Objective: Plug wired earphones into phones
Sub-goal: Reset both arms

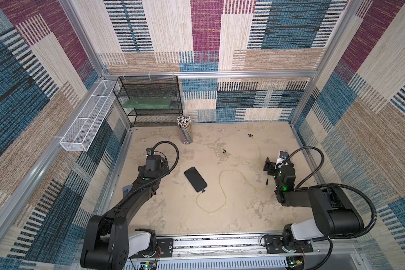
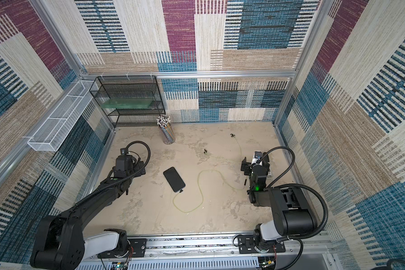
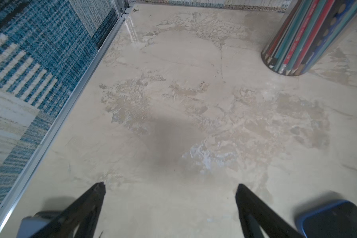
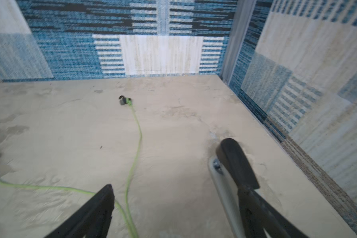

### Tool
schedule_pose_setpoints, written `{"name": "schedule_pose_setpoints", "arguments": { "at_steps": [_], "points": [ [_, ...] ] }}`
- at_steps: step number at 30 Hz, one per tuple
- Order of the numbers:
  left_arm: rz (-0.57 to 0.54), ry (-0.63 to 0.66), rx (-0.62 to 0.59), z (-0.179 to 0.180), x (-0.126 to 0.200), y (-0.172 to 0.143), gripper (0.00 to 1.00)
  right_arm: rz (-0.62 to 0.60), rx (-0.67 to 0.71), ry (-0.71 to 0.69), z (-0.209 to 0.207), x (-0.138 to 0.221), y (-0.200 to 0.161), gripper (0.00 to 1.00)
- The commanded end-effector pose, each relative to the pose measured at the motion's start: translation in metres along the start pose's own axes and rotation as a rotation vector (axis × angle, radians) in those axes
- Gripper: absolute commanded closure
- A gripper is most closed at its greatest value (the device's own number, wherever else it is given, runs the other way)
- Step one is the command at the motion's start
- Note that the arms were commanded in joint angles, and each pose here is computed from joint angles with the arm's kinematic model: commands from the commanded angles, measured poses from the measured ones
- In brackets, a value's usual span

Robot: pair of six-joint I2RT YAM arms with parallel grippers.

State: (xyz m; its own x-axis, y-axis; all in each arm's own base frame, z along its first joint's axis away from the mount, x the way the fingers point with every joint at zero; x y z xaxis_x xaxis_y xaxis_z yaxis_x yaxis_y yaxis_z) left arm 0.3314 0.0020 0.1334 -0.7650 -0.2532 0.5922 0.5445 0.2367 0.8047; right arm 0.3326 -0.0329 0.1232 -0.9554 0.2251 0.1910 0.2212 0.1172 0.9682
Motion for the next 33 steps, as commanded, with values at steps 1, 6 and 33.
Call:
{"name": "schedule_pose_setpoints", "arguments": {
  "at_steps": [1,6,33],
  "points": [
    [-0.122,-0.021,-0.06,-0.01,-0.015,0.019,0.01,-0.179,-0.048,0.087,0.005,0.008,0.027,0.05],
    [-0.179,-0.002,-0.085,-0.002,-0.026,0.011,0.01,-0.169,-0.052,0.08,0.005,0.007,0.027,0.05],
    [-0.227,-0.115,0.0,0.011,-0.044,0.001,0.01,-0.138,-0.041,0.074,0.01,0.003,0.026,0.05]
  ]
}}
Point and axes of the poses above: each gripper's point midway between its finger pads, its own x axis back along the fingers, its own z axis along the line the jaws close on, y = z × x, the point moved 4 cm from there along x, back along the fingers, and after that the axes turned 9 degrees about x, right-handed, at the moved point
